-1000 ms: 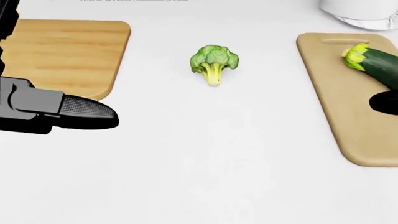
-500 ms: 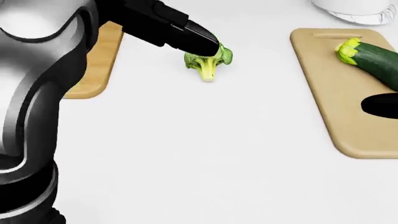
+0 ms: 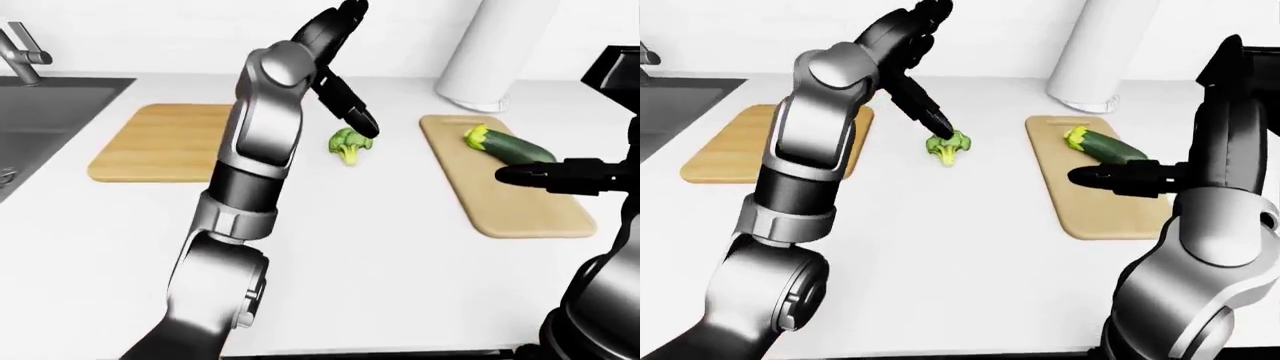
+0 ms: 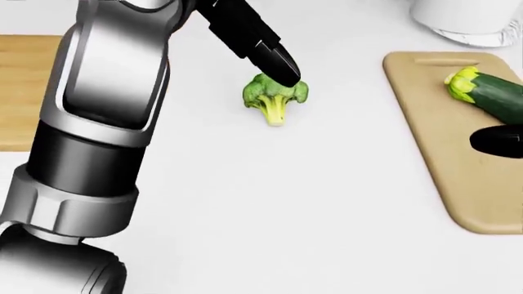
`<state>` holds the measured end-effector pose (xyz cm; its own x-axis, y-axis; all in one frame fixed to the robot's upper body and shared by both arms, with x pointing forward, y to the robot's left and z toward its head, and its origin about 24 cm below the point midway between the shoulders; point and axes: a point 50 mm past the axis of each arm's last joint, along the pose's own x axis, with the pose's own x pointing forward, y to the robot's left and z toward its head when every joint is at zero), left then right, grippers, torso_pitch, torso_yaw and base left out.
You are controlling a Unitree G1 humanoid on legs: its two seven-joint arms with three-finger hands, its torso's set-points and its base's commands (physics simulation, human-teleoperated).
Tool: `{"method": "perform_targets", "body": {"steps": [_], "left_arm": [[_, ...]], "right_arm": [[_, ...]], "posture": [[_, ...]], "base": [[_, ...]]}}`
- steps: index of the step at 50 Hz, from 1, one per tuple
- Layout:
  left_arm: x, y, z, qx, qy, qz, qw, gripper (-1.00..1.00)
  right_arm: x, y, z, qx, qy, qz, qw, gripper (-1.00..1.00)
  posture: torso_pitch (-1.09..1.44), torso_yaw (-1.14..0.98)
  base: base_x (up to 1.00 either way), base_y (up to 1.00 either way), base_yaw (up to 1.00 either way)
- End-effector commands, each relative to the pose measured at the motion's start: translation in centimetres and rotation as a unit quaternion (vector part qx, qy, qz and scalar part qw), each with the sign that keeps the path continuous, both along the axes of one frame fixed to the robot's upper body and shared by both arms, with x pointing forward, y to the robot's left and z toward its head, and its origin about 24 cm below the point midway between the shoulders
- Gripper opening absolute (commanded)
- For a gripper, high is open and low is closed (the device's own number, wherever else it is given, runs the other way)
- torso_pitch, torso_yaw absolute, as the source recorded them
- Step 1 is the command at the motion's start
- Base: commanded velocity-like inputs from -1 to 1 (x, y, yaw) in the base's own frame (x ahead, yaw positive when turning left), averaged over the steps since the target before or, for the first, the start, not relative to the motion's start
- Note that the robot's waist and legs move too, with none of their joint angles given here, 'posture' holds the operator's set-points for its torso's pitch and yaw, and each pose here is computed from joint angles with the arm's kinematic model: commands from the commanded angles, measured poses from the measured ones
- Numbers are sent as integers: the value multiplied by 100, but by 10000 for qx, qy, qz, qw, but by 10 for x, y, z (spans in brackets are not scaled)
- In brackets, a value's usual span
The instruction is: Place the broccoli and the zucchini on separate cutting boards.
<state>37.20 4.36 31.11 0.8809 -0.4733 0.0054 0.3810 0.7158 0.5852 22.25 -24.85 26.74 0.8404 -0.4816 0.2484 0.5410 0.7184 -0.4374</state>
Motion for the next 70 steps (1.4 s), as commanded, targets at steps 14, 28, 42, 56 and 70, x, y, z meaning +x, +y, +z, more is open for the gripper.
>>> {"method": "perform_targets", "body": {"steps": [14, 28, 42, 56, 70], "left_arm": [[16, 2, 15, 720, -9, -426, 9965, 100], [21, -12, -4, 1237, 274, -492, 9907, 100], [28, -14, -25, 1463, 494, -356, 9874, 98], [34, -12, -41, 1549, 583, -242, 9859, 69], [34, -19, -51, 1618, 576, -314, 9846, 47]], "right_arm": [[2, 5, 11, -196, -333, -27, 9993, 100], [2, 4, 9, -181, -321, -31, 9993, 100], [0, 3, 9, -166, -326, -66, 9993, 100], [0, 2, 7, -160, -326, -85, 9993, 100], [0, 1, 6, -142, -334, -87, 9993, 100]], "posture": [[0, 0], [0, 0], [0, 0], [0, 0], [0, 0]], "base": [[0, 0, 0], [0, 0, 0], [0, 0, 0], [0, 0, 0], [0, 0, 0]]}}
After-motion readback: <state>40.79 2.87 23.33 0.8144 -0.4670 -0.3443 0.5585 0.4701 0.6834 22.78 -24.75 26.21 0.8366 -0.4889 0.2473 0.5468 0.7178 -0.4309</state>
